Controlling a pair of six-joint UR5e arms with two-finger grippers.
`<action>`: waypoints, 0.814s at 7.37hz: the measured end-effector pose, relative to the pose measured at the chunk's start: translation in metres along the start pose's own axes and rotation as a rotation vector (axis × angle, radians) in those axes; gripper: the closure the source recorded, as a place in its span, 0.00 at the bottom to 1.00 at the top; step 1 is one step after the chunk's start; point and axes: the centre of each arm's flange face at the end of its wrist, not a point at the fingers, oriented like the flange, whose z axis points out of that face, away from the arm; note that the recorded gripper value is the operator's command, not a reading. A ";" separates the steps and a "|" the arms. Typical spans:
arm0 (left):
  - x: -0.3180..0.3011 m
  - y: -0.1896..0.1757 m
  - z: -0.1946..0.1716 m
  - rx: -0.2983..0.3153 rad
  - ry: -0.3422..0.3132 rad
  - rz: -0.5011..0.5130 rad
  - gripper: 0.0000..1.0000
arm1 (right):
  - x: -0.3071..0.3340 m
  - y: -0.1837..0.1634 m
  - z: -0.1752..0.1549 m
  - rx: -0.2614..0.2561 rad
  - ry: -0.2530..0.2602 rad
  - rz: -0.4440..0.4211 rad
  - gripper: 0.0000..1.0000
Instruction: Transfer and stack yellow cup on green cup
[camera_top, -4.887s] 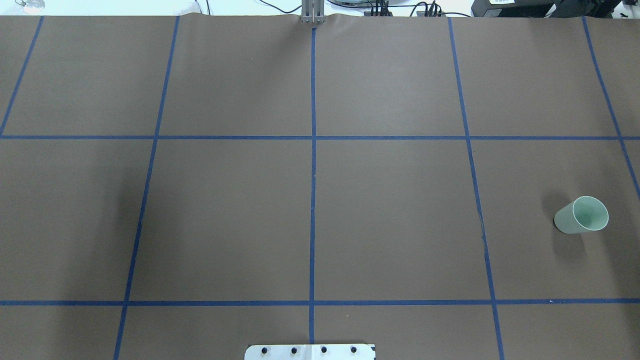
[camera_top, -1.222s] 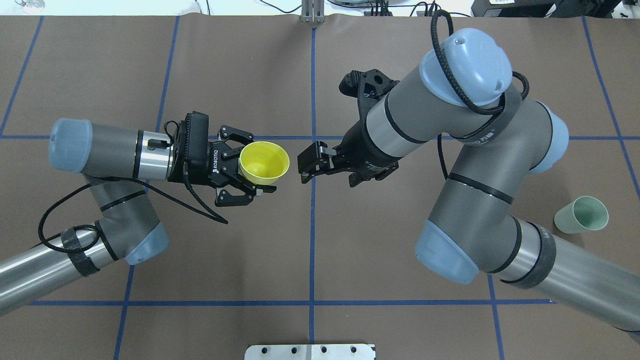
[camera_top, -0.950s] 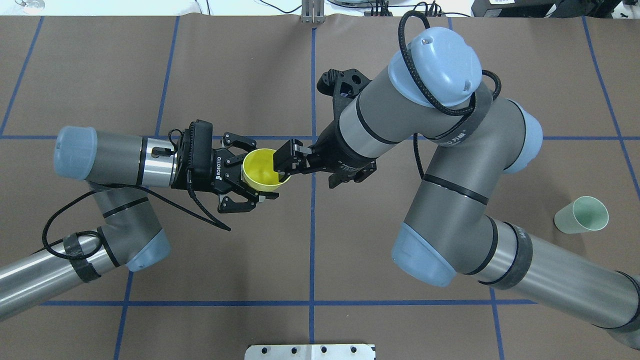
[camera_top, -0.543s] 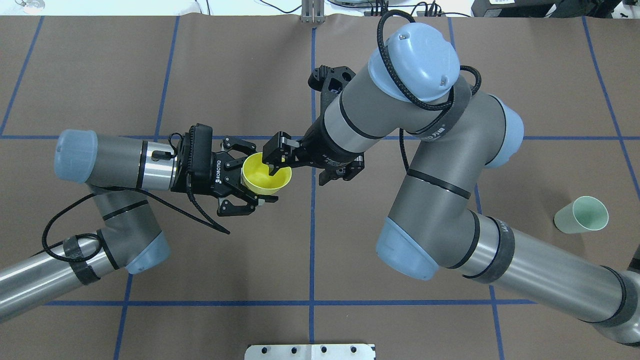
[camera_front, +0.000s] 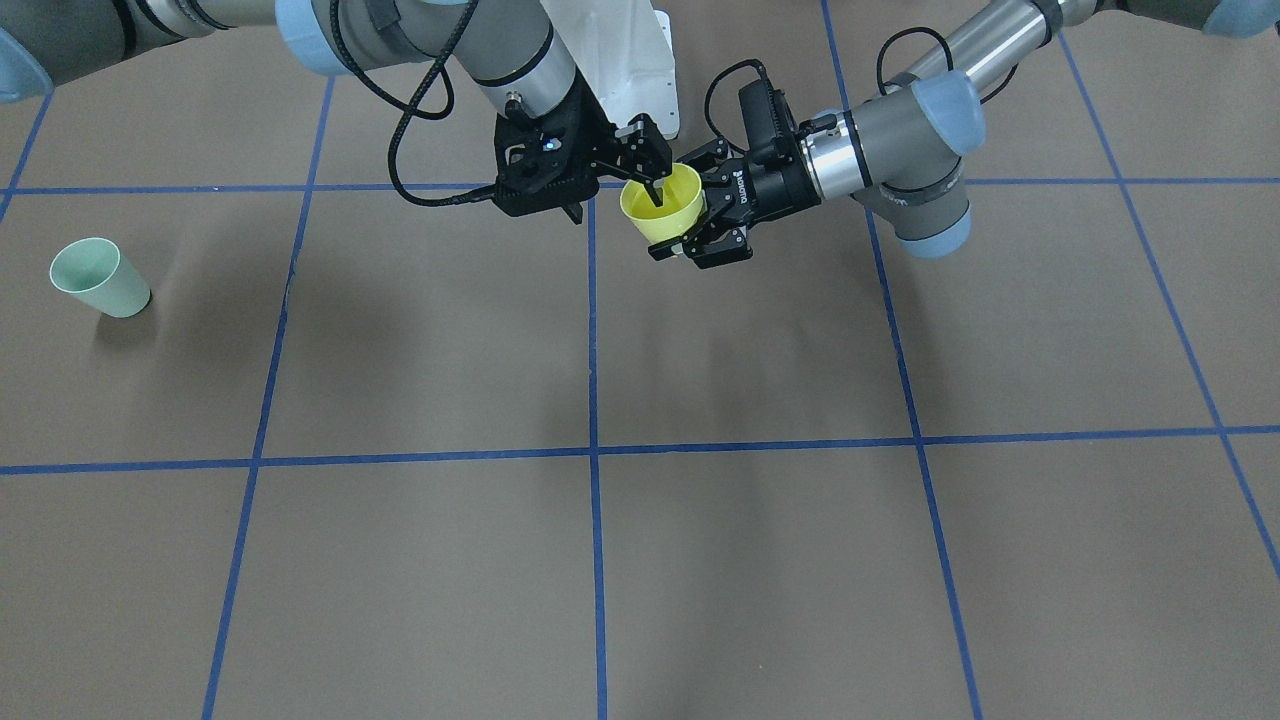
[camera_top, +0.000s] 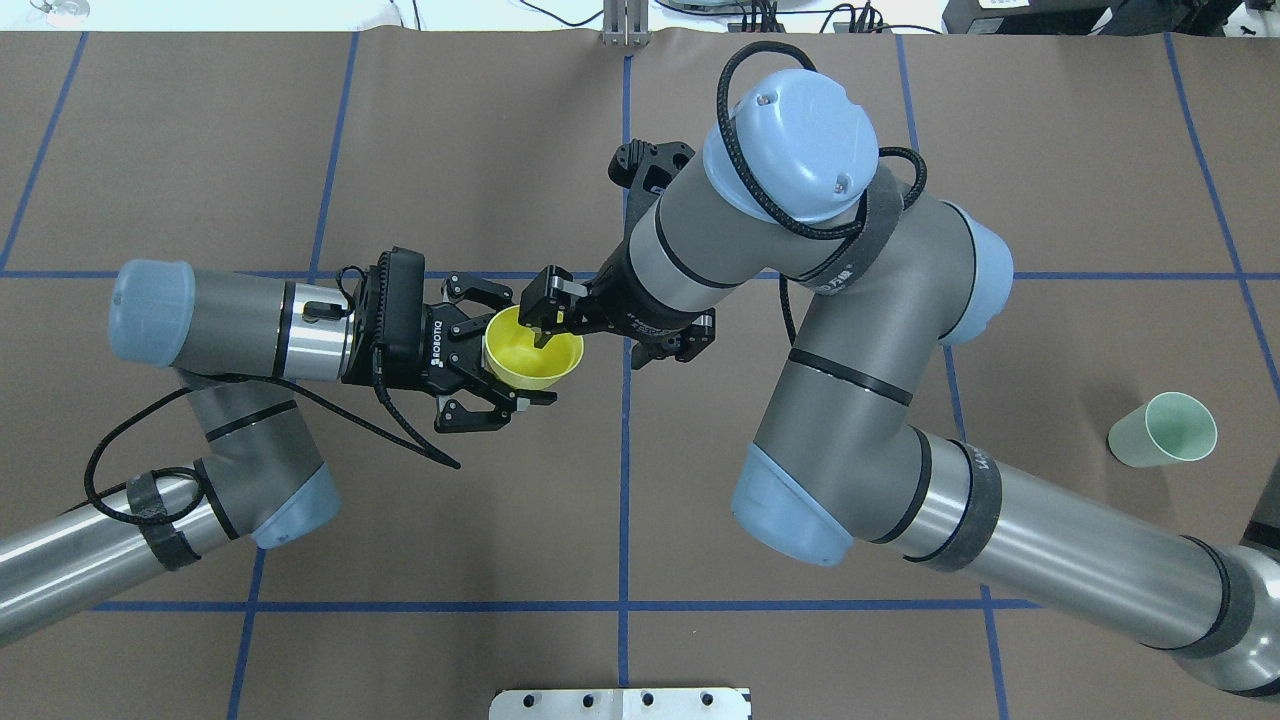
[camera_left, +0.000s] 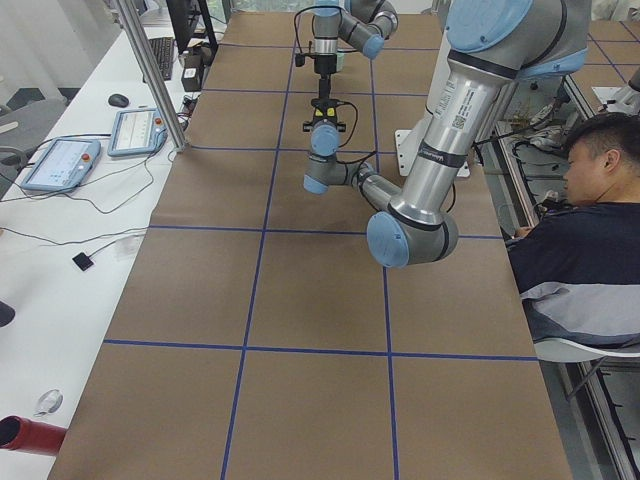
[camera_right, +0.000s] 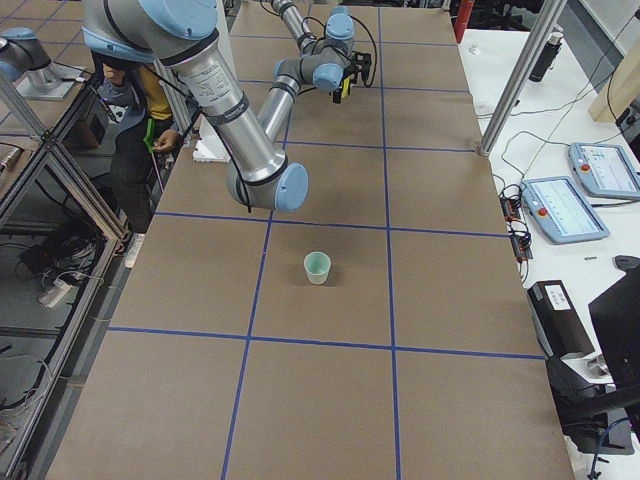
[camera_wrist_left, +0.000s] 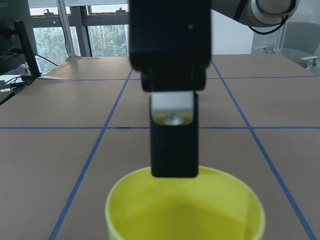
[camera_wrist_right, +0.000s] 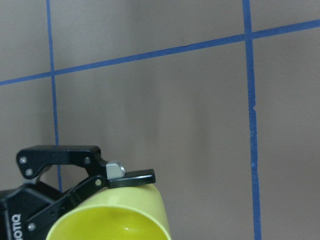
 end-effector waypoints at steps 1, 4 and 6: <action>0.000 0.001 0.000 0.000 -0.002 0.000 0.97 | 0.000 0.003 0.004 -0.001 0.004 -0.007 0.42; 0.003 0.003 0.000 0.006 0.003 0.000 0.82 | -0.002 0.008 0.006 -0.002 0.002 -0.084 1.00; 0.007 0.004 0.002 0.014 0.014 -0.003 0.44 | -0.004 0.009 0.003 0.003 -0.005 -0.122 1.00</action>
